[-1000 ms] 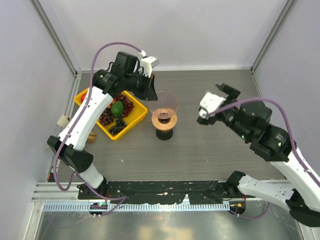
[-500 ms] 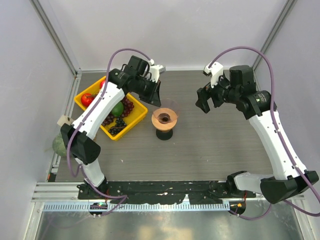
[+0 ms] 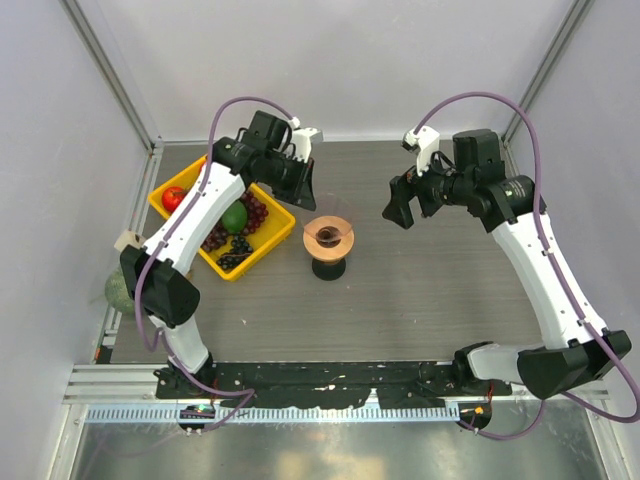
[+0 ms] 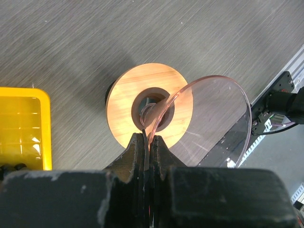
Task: Place the coffee filter in the dripper
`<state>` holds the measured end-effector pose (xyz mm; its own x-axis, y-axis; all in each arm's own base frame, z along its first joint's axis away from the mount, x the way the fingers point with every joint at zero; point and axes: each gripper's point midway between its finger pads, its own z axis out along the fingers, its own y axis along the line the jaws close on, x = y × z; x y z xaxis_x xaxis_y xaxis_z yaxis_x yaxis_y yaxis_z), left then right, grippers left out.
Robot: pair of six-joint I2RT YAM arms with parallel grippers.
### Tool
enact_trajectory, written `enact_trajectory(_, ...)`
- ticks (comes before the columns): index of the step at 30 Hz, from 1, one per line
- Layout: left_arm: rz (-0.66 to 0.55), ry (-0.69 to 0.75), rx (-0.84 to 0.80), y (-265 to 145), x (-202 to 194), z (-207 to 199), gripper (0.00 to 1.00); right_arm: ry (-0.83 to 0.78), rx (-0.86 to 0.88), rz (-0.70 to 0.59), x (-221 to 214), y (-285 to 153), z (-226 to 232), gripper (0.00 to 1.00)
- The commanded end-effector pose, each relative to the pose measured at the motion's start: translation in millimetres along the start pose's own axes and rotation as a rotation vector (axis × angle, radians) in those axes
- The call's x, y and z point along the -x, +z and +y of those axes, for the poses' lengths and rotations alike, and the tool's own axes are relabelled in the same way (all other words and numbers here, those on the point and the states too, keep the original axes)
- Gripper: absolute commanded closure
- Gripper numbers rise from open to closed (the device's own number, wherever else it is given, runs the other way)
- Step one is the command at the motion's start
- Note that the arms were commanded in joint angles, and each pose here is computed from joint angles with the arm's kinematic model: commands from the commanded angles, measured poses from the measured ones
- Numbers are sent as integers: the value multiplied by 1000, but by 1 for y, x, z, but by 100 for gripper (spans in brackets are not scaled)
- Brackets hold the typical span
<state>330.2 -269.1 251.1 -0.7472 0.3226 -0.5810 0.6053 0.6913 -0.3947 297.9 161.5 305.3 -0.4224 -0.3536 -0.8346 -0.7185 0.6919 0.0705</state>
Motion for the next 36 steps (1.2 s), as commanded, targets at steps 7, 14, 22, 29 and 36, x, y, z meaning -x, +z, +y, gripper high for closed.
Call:
enact_trajectory(7, -30, -8, -45, 13, 9, -2, 100, 81, 44, -37, 12, 6, 3, 5)
enact_trajectory(14, -22, -33, -60, 22, 4, -2, 100, 140, 109, -27, 12, 17, 9, 4)
enact_trajectory(22, -18, -53, -74, 29, 0, -5, 99, 161, 163, -16, 13, 29, 11, 0)
enact_trajectory(29, -14, -30, -41, 23, -1, -1, 78, 185, 193, -7, 11, 37, 13, 0)
enact_trajectory(36, -63, -5, -50, -3, 4, -11, 48, 238, 222, -6, 10, 43, 16, 6)
